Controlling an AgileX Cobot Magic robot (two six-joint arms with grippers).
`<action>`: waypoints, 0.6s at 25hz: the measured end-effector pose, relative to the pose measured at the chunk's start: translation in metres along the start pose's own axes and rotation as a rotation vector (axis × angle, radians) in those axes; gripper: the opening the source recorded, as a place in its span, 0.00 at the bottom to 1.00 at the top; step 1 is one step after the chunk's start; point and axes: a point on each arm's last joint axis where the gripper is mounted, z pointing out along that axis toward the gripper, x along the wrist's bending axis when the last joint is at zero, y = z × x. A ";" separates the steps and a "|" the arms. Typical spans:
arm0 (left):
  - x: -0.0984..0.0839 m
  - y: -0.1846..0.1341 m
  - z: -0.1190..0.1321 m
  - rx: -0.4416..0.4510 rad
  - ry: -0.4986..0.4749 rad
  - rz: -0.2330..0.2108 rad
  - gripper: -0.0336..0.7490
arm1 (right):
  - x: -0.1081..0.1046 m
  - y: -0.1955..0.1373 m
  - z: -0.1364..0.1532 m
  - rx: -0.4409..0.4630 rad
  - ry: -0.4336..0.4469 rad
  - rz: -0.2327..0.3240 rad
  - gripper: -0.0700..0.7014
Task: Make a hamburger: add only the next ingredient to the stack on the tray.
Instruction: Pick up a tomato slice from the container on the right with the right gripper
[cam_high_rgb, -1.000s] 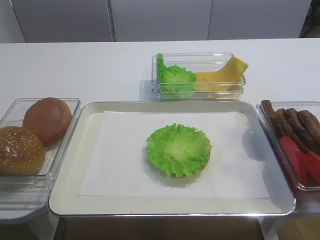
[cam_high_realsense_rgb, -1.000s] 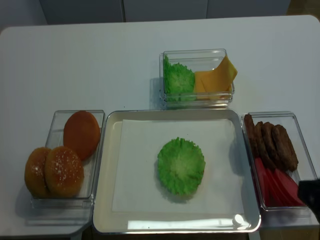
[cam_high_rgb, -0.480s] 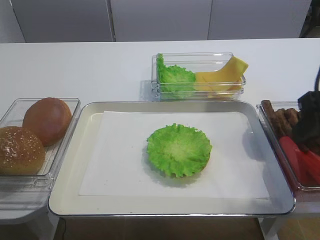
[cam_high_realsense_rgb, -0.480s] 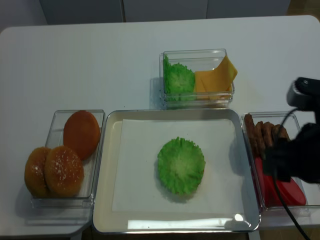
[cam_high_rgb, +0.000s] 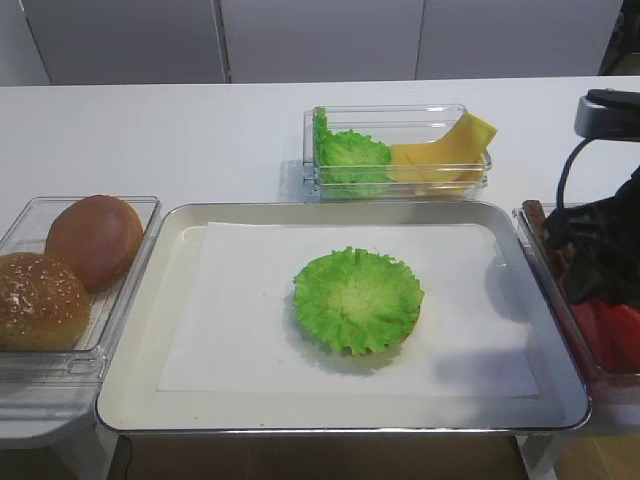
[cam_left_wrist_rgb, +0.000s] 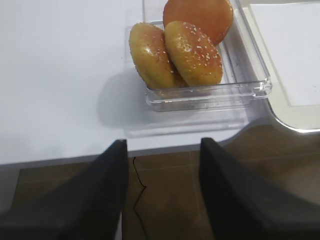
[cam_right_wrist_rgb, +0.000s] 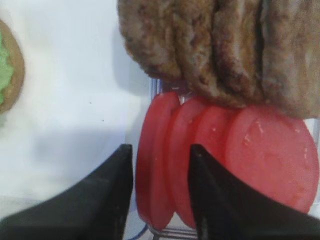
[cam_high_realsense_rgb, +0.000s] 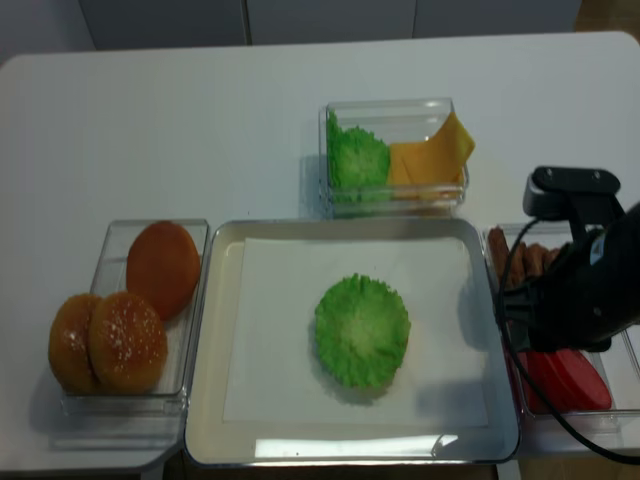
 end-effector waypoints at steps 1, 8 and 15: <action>0.000 0.000 0.000 0.000 0.000 0.000 0.48 | 0.000 0.001 0.001 -0.001 0.000 0.001 0.44; 0.000 0.000 0.000 0.000 0.000 0.000 0.48 | 0.000 0.003 0.008 0.022 -0.002 -0.004 0.35; 0.000 0.000 0.000 0.000 0.000 0.000 0.48 | 0.001 0.003 0.007 0.021 0.008 -0.003 0.17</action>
